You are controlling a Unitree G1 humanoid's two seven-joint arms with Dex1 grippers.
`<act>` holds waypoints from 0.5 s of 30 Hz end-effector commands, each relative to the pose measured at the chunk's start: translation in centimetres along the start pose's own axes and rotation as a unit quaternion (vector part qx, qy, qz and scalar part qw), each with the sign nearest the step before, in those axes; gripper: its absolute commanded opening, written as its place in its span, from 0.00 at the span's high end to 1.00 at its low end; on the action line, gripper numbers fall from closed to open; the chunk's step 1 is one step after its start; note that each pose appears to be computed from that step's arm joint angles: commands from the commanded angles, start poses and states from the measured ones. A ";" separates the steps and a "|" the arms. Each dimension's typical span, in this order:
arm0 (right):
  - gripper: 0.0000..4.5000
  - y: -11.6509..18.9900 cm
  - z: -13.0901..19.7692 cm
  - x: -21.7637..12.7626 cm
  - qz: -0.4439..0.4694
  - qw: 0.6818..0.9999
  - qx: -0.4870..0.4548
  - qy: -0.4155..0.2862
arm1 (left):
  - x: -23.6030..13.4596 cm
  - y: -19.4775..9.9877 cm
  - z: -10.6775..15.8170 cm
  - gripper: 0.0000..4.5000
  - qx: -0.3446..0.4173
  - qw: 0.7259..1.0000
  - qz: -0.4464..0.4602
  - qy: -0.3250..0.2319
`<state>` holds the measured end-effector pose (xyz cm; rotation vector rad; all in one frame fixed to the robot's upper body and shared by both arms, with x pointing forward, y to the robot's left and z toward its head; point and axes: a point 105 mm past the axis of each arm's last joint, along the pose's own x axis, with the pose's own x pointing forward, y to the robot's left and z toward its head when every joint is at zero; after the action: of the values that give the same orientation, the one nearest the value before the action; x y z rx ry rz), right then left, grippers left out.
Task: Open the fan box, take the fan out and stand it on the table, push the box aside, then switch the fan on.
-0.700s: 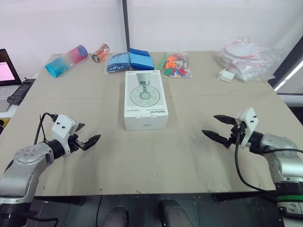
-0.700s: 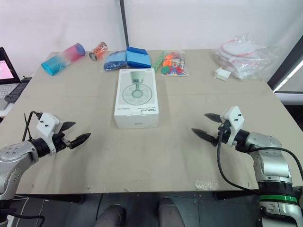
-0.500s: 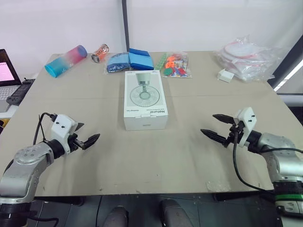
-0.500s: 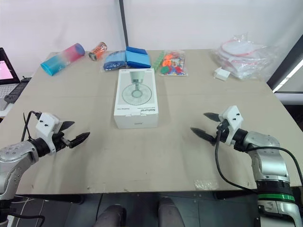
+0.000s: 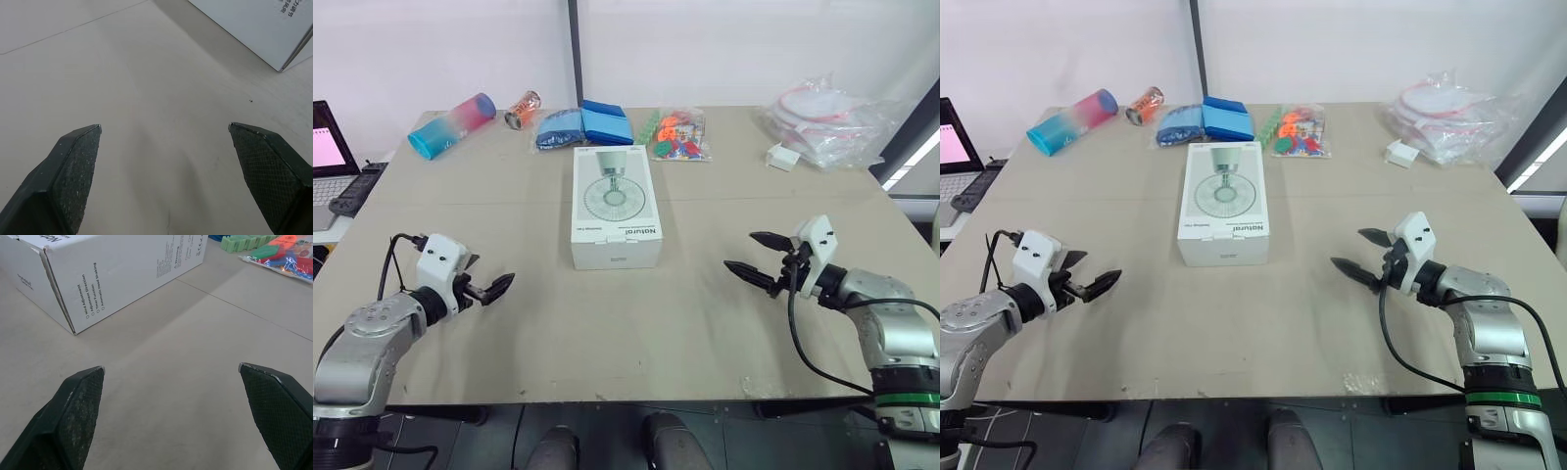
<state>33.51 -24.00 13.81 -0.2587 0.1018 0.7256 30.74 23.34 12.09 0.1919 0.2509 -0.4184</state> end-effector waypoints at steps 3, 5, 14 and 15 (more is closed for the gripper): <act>0.00 0.2 1.5 0.3 0.011 0.999 -0.022 -0.022 | 0.0 0.0 3.4 0.02 0.006 0.998 0.007 -0.058; 0.00 0.4 2.1 0.6 0.014 0.999 -0.027 -0.030 | 0.4 -0.5 5.4 0.02 0.003 0.996 -0.005 -0.091; 0.00 2.0 5.6 2.8 0.054 0.994 -0.046 -0.079 | 3.6 -4.6 9.1 0.64 0.029 0.987 -0.094 -0.123; 0.00 2.2 5.8 3.0 0.059 0.994 -0.049 -0.080 | 3.9 -4.9 9.2 0.70 0.030 0.987 -0.100 -0.122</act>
<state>34.50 -19.85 16.78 -0.2665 -0.0130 0.8348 33.73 15.81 18.25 0.1449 0.0432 -0.6278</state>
